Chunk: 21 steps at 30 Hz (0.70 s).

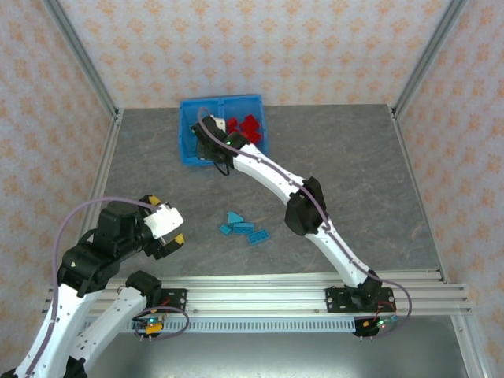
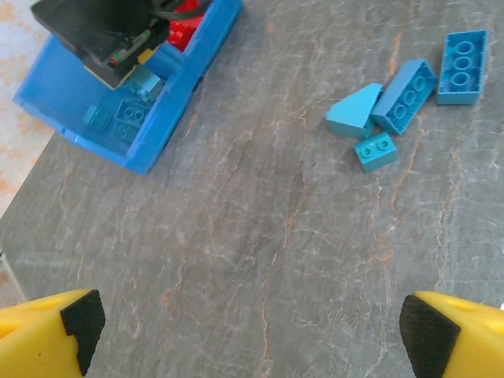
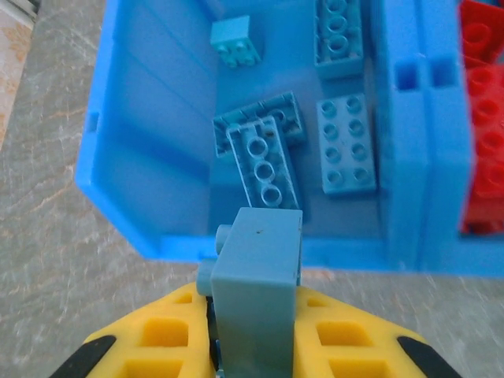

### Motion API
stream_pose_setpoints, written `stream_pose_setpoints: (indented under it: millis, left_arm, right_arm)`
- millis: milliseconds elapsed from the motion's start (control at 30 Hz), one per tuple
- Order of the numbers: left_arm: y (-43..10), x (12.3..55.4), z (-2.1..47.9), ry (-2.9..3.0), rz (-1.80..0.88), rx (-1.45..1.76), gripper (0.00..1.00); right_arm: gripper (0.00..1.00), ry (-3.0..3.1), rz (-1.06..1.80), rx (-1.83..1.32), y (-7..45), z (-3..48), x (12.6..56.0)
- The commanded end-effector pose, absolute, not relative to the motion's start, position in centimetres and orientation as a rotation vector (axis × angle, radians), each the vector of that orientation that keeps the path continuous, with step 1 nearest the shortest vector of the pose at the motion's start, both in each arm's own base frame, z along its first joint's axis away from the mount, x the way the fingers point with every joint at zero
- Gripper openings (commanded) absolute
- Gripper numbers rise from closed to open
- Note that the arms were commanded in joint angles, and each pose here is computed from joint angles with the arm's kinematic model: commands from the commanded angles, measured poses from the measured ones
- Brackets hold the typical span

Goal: Sort the legos into containers by color

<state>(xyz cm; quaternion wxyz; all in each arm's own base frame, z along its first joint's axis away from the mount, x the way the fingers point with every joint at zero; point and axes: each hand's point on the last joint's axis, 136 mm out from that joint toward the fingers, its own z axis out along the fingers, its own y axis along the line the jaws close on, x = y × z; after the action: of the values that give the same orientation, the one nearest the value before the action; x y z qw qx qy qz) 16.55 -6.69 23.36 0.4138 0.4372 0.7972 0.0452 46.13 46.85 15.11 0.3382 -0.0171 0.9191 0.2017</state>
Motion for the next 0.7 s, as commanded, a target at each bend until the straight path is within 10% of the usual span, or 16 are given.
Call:
stream_pose_setpoints:
  millis: [0, 300, 467, 667]
  left_arm:
    - [-5.9, 17.3, 24.2, 2.013, 0.151, 0.98, 1.0]
    - [-5.8, 17.1, 24.2, 2.023, 0.143, 0.965, 1.0]
    - [-6.0, 17.4, 24.4, 2.029, 0.138, 0.956, 1.0]
    - [-5.2, 19.5, 25.7, 2.074, 0.13, 0.693, 1.0]
  right_arm:
    - [0.23, 2.173, 0.616, -0.048, 49.1, 18.6, 49.4]
    - [0.22, 1.94, 0.762, 0.08, 50.9, 18.4, 54.2]
    - [0.66, 1.899, 0.877, 0.078, 51.5, 20.3, 54.5]
    - [0.7, 1.882, 0.917, 0.057, 50.3, 26.0, 53.4]
